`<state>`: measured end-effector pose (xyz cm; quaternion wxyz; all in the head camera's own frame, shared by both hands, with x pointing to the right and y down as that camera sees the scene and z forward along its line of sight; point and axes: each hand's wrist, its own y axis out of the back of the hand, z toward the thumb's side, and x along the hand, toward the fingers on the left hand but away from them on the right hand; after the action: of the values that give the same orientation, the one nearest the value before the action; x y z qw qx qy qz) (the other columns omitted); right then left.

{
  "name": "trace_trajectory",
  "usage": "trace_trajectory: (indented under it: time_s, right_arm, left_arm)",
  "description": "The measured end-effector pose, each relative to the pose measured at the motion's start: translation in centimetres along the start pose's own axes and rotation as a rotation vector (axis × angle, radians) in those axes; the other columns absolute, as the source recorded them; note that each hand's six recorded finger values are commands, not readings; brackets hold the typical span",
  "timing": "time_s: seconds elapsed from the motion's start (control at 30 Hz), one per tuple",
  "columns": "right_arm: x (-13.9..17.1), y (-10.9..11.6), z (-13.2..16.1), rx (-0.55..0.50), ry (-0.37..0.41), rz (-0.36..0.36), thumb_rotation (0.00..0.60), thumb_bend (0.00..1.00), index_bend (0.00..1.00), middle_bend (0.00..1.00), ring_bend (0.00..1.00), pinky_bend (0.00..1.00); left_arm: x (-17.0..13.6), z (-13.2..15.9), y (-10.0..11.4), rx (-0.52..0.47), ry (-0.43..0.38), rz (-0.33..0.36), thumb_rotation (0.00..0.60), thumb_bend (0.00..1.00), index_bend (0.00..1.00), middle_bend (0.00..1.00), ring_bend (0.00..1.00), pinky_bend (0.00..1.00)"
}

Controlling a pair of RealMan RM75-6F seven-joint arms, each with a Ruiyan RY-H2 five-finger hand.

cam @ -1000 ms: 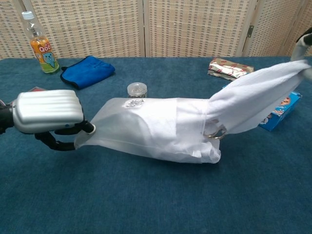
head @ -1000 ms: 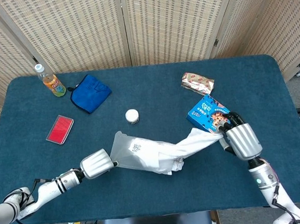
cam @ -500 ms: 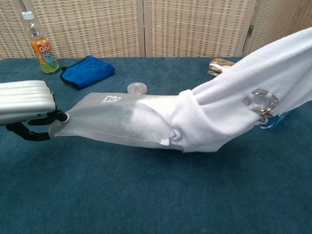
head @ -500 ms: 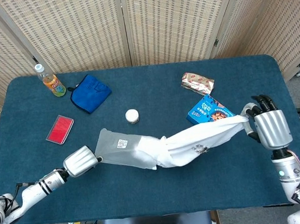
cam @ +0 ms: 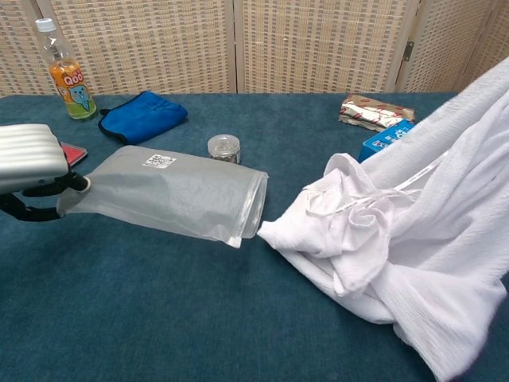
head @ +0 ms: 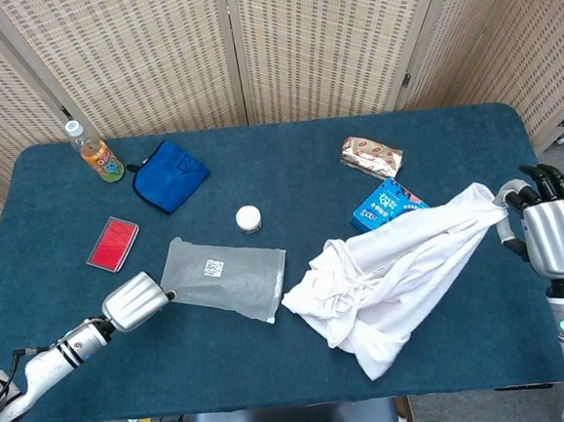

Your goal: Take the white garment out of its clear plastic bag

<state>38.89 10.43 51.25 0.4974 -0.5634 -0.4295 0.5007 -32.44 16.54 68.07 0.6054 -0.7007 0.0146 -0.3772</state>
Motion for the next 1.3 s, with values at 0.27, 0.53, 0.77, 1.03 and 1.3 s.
trace_trajectory:
  time_s: [0.27,0.53,0.77,1.03,1.3]
  right_arm:
    - [0.5,-1.8,2.2,-0.028,0.071,0.084,0.600,0.59,0.86,0.41,0.19,0.19]
    - [0.6,-5.2,7.6,-0.049,0.205,0.196,0.600,0.40,0.75,0.34,0.19,0.19]
    - [0.9,-7.9,10.4,0.007,0.248,0.326,0.600,0.00,0.23,0.14,0.06,0.17]
    - [0.8,-9.4,12.1,0.022,0.237,0.460,0.600,0.00,0.00,0.02,0.00,0.09]
    - [0.0,-7.6,11.4,-0.021,0.220,0.402,0.600,0.00,0.00,0.05,0.00,0.09]
  left_arm:
    - [1.1,1.5,1.8,-0.134,0.011,0.096,0.600,0.38,0.63,0.82,0.78,0.81]
    - [2.5,2.8,2.9,-0.182,0.019,0.108,0.600,0.35,0.35,0.70,0.68,0.81]
    - [2.3,2.6,3.4,-0.167,0.078,0.091,0.600,0.26,0.17,0.43,0.50,0.79]
    - [1.0,2.1,4.1,-0.202,0.160,0.061,0.600,0.14,0.00,0.24,0.35,0.53]
    - [-1.2,0.5,5.4,-0.257,0.283,0.053,0.600,0.13,0.00,0.21,0.32,0.48]
